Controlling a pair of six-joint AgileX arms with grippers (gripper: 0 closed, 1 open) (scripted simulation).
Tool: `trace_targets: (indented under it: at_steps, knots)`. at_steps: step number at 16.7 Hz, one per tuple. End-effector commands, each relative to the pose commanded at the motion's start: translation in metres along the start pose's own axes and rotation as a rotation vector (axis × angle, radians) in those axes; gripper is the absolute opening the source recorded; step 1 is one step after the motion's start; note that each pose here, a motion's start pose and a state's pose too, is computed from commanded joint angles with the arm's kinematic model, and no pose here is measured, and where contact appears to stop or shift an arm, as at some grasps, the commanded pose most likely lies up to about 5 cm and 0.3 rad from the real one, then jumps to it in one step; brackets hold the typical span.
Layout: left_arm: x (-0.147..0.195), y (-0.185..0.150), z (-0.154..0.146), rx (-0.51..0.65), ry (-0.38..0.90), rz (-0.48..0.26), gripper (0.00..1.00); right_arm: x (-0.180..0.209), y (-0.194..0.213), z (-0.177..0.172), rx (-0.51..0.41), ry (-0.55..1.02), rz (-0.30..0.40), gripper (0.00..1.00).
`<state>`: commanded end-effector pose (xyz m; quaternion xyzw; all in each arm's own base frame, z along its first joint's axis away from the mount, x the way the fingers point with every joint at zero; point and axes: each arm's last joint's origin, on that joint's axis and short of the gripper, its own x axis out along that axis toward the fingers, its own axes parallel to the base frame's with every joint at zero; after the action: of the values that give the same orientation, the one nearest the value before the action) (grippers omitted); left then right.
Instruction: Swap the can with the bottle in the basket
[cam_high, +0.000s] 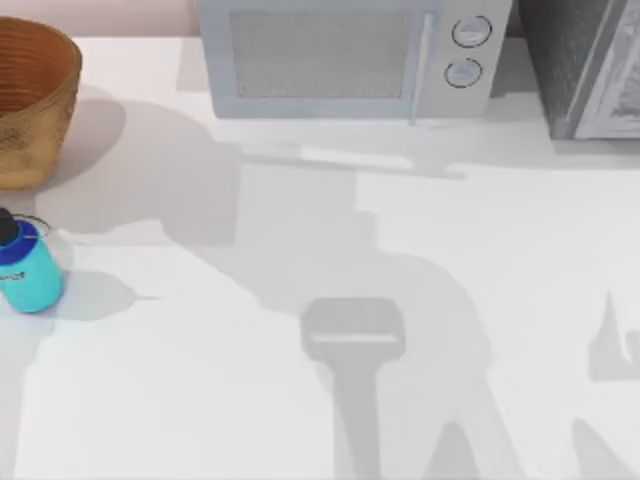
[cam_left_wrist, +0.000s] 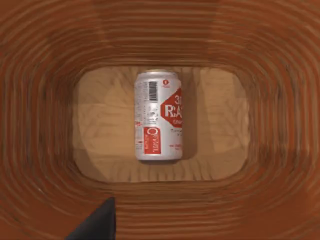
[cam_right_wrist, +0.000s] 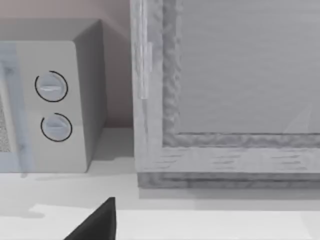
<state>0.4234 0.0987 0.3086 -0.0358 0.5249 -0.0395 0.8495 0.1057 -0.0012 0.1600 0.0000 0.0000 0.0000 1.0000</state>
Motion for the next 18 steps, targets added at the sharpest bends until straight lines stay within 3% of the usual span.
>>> trace_targets:
  at_steps: [4,9,12,18]
  knots:
    - [0.063,0.029,0.019,-0.028,0.132,-0.057,1.00,0.000,0.000,0.000,0.000,0.000,0.000,1.00]
    - [0.121,0.051,0.017,-0.053,0.240,-0.114,1.00,0.000,0.000,0.000,0.000,0.000,0.000,1.00]
    - [0.137,0.055,0.014,-0.060,0.268,-0.130,1.00,0.000,0.000,0.000,0.000,0.000,0.000,1.00]
    - [0.136,0.051,0.016,-0.048,0.260,-0.132,1.00,0.000,0.000,0.000,0.000,0.000,0.000,1.00]
